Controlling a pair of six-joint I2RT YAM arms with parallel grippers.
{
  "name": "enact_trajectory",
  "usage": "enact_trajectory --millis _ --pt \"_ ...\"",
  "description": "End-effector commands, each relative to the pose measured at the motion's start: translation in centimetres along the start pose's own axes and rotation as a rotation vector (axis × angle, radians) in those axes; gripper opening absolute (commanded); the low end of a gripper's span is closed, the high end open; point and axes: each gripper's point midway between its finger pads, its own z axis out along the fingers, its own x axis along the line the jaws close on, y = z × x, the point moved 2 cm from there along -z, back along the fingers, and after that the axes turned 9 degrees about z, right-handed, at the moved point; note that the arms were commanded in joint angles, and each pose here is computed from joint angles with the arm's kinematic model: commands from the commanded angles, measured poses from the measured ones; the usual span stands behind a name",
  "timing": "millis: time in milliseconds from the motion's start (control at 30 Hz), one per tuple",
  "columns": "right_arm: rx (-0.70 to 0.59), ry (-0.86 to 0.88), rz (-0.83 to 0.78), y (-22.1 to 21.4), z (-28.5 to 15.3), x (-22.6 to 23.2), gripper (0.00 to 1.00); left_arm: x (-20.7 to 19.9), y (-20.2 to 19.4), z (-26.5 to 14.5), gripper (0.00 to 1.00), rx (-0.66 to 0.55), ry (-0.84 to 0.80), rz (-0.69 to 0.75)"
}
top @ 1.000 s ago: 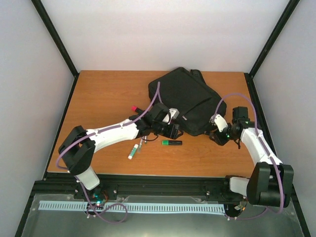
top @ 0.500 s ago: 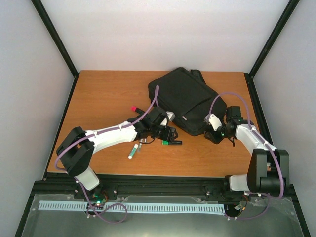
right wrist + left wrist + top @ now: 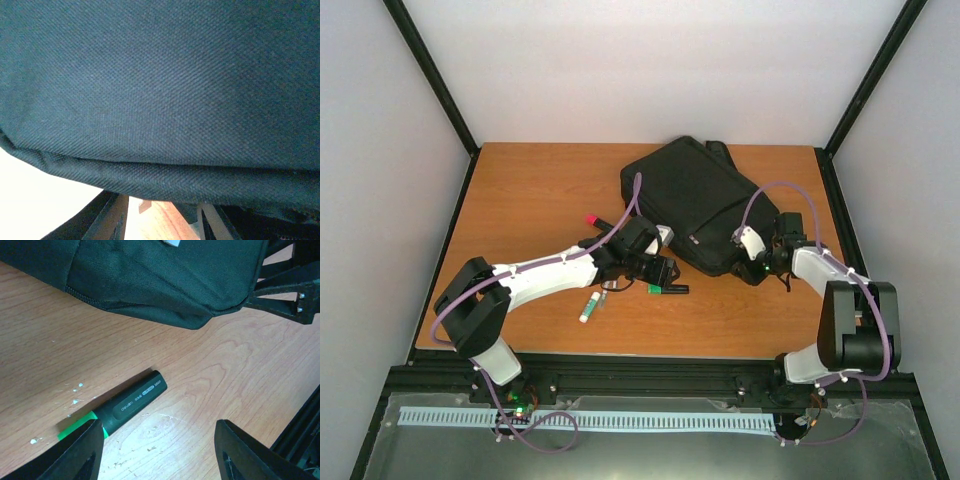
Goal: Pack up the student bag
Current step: Zip the student bag at the center of the board.
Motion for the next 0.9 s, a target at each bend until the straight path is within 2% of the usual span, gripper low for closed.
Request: enact_trajectory --millis 0,200,333,500,667,767,867 --pt "-0.026 0.004 -0.006 0.8 0.7 -0.3 0.39 -0.4 0.4 -0.6 0.63 -0.026 -0.003 0.003" --pt "0.04 -0.05 -0.015 -0.7 1.2 -0.7 0.39 -0.4 0.2 -0.4 0.63 -0.021 -0.001 0.006" --pt "0.062 -0.095 -0.028 -1.4 0.9 -1.0 0.22 -0.4 0.2 -0.3 0.63 -0.02 -0.002 0.007" --pt "0.056 -0.105 -0.04 -1.6 0.3 -0.7 0.11 -0.3 0.1 -0.1 0.63 -0.017 -0.002 0.006" --pt "0.062 -0.088 -0.041 -1.8 0.1 -0.3 0.1 -0.2 -0.1 0.1 0.63 -0.016 -0.002 0.0" --pt "0.068 -0.069 -0.043 -2.1 0.3 0.0 0.18 -0.1 -0.3 0.2 0.63 -0.013 0.0 -0.002" --pt "0.089 -0.062 -0.039 -2.5 0.8 -0.1 0.2 0.0 -0.3 0.1 0.63 -0.015 0.001 -0.002"
